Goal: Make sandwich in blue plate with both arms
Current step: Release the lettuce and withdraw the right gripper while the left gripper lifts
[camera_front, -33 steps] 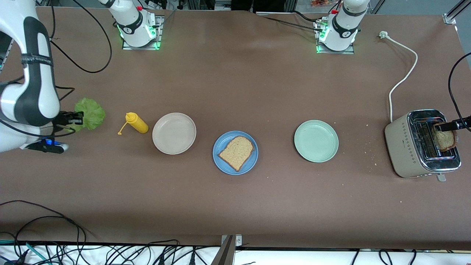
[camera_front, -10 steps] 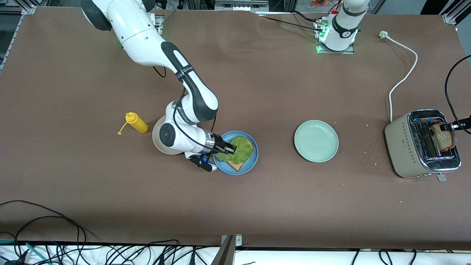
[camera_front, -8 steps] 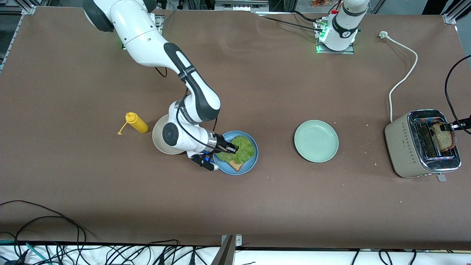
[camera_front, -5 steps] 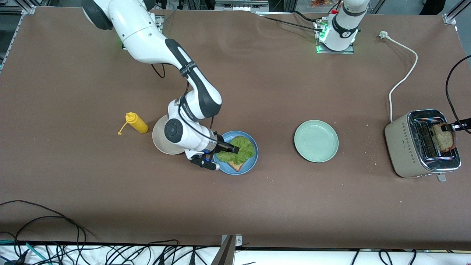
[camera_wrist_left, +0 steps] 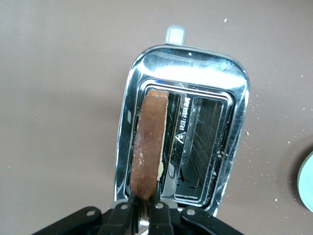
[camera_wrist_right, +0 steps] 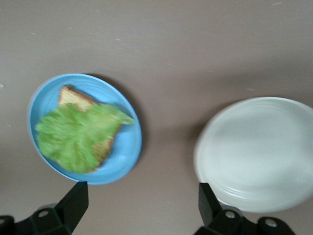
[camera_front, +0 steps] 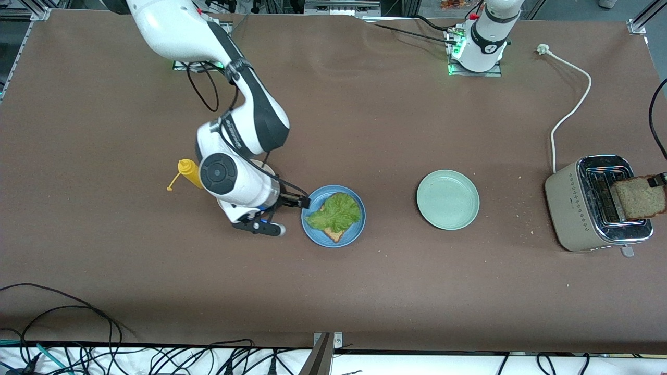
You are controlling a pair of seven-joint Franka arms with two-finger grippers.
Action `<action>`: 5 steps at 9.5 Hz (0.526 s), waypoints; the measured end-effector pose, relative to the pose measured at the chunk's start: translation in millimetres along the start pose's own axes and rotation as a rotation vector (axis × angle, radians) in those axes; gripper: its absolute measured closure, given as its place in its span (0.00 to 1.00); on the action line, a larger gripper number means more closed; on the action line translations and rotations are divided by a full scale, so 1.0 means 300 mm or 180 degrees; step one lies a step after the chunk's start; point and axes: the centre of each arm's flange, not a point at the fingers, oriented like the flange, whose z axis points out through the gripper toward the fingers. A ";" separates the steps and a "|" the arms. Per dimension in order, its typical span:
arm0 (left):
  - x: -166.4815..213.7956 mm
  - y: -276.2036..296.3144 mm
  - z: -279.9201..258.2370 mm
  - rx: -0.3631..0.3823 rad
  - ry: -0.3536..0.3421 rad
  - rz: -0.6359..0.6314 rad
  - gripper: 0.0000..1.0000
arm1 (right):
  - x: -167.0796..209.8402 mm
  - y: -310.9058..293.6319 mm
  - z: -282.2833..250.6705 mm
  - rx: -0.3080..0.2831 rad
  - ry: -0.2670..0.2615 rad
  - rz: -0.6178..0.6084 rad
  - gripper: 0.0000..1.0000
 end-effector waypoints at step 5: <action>-0.106 0.101 -0.238 0.0160 0.0054 0.0103 0.91 | 0.012 0.466 -0.406 -0.0793 -0.0433 -0.0597 0.00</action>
